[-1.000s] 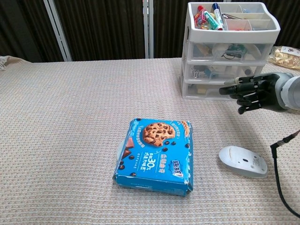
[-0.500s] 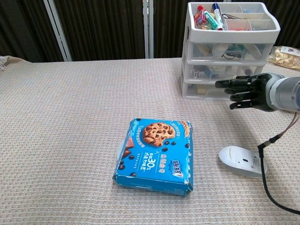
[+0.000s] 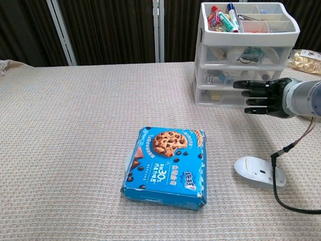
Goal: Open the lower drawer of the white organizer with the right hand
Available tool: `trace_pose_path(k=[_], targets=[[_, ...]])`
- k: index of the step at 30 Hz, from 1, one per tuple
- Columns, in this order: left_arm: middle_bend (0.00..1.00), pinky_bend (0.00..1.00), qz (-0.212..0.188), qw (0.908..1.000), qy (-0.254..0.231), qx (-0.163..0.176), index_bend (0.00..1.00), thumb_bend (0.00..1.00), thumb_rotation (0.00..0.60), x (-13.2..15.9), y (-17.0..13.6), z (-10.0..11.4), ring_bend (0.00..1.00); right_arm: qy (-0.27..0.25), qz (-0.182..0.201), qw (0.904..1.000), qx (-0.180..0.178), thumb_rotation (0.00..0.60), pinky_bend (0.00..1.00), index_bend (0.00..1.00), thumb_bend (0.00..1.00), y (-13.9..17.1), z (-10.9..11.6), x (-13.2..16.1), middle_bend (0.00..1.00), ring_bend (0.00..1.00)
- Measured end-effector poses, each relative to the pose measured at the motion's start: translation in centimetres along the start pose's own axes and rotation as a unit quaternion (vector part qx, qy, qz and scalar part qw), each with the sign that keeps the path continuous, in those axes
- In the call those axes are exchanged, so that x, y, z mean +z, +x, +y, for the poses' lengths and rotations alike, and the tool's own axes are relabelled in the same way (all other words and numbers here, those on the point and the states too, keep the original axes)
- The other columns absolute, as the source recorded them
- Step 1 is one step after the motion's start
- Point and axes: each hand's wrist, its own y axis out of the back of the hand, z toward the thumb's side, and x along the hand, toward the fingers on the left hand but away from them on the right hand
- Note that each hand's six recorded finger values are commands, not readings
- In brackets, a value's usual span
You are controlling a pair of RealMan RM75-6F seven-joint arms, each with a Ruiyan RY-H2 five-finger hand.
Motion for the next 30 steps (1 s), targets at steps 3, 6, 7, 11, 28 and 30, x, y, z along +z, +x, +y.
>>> trace_pose_path(k=[3,6,7,11,28,30], targets=[[0.0,0.0,0.0,1.0,0.0,0.0,0.01,0.31,0.6,0.0,0.0,0.0,0.0,-0.013,-0.002,0.9999,0.0,0.6,0.68,0.23,0.29,-0.1,0.0,0.1,0.84,0.88],[0.0,0.0,0.0,1.0,0.0,0.0,0.01,0.31,0.6,0.0,0.0,0.0,0.0,-0.024,-0.007,0.9997,0.0,0.6,0.68,0.24,0.29,-0.2,0.1,0.1,0.84,0.88],[0.0,0.0,0.0,1.0,0.0,0.0,0.01,0.31,0.6,0.0,0.0,0.0,0.0,-0.027,-0.008,0.9996,0.0,0.6,0.68,0.25,0.29,-0.3,0.1,0.1,0.84,0.88],[0.0,0.0,-0.001,1.0,0.0,0.0,0.01,0.31,0.6,0.0,0.0,0.0,0.0,-0.048,-0.017,0.9987,-0.001,0.6,0.68,0.26,0.29,-0.5,0.1,0.0,0.84,0.88],[0.0,0.0,-0.002,1.0,0.0,0.001,0.01,0.31,0.6,0.0,0.0,0.0,0.0,-0.112,-0.033,0.9931,-0.001,0.6,0.68,0.27,0.3,-1.6,0.2,0.0,0.84,0.88],[0.0,0.0,-0.002,1.0,0.002,0.002,0.01,0.31,0.6,0.0,0.0,0.0,0.0,-0.113,-0.033,0.993,0.0,0.6,0.68,0.27,0.3,-1.8,0.0,-0.1,0.84,0.88]])
